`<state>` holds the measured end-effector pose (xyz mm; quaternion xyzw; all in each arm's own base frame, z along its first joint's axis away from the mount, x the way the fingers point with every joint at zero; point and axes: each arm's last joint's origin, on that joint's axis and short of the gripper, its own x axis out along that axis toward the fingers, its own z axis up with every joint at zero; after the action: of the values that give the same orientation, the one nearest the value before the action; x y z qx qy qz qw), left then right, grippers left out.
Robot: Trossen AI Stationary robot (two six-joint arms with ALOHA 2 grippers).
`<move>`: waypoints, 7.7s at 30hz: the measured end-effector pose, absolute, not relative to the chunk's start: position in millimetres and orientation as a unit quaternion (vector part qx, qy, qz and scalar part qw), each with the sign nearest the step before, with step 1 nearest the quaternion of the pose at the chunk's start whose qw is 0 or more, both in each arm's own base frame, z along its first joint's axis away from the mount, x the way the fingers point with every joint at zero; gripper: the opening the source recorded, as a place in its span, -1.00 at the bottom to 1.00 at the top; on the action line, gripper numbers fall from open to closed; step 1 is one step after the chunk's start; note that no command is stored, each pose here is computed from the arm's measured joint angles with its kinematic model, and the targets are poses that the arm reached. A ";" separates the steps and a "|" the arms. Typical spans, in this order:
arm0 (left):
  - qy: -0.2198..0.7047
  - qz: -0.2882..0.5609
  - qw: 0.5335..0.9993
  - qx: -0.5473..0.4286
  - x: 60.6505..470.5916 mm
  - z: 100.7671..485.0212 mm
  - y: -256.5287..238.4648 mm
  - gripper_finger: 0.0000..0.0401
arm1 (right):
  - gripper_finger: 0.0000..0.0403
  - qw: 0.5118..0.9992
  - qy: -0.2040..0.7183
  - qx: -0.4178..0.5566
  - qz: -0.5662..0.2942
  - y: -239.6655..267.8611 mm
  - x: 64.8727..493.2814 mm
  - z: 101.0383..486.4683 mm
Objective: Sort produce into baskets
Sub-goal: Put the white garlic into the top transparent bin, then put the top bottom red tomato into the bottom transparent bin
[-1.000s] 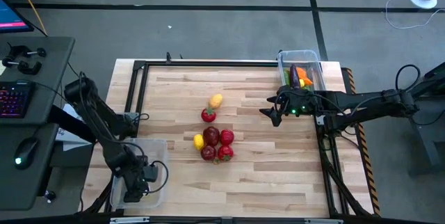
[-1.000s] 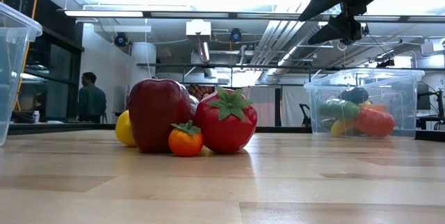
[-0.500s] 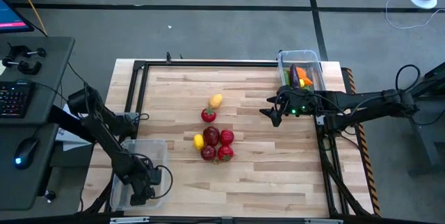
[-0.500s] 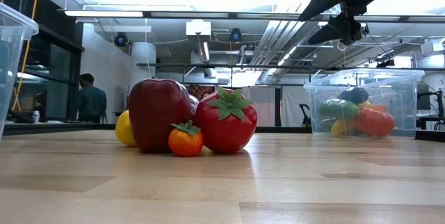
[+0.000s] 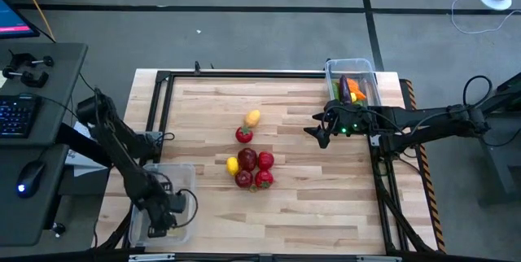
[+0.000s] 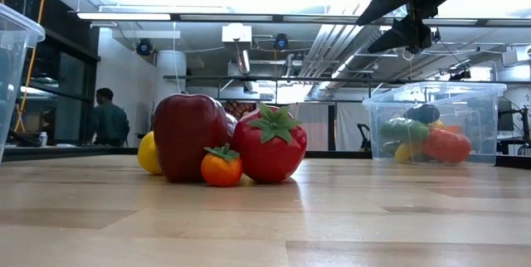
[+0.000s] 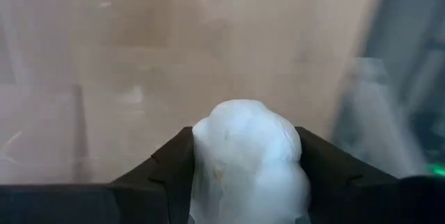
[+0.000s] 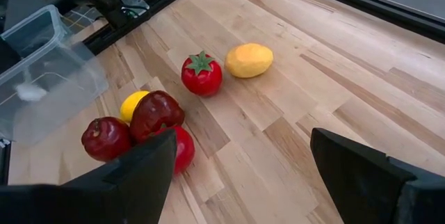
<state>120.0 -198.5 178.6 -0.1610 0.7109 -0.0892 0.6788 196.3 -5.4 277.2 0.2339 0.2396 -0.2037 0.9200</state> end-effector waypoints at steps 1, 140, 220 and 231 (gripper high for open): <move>0.702 -0.101 0.683 -0.174 118.9 187.8 -195.8 -0.12 | 0.61 0.920 0.239 0.234 -0.204 -5.3 196.4 277.2; 0.204 0.117 0.924 -0.302 261.0 256.6 79.0 0.77 | 0.61 0.962 -0.006 0.068 -0.265 -12.9 188.3 431.3; 0.536 0.110 0.836 -0.032 321.1 172.3 57.4 0.38 | 0.61 0.958 0.108 0.079 -0.254 -11.7 185.2 407.8; 0.392 0.129 0.906 -0.091 269.2 278.3 30.3 0.22 | 0.61 0.960 0.122 0.091 -0.236 -10.6 185.1 405.0</move>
<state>269.2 30.3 278.3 -0.0907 0.3922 0.1288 0.9063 185.1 -10.6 405.0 0.0912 0.1219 -0.2359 0.9598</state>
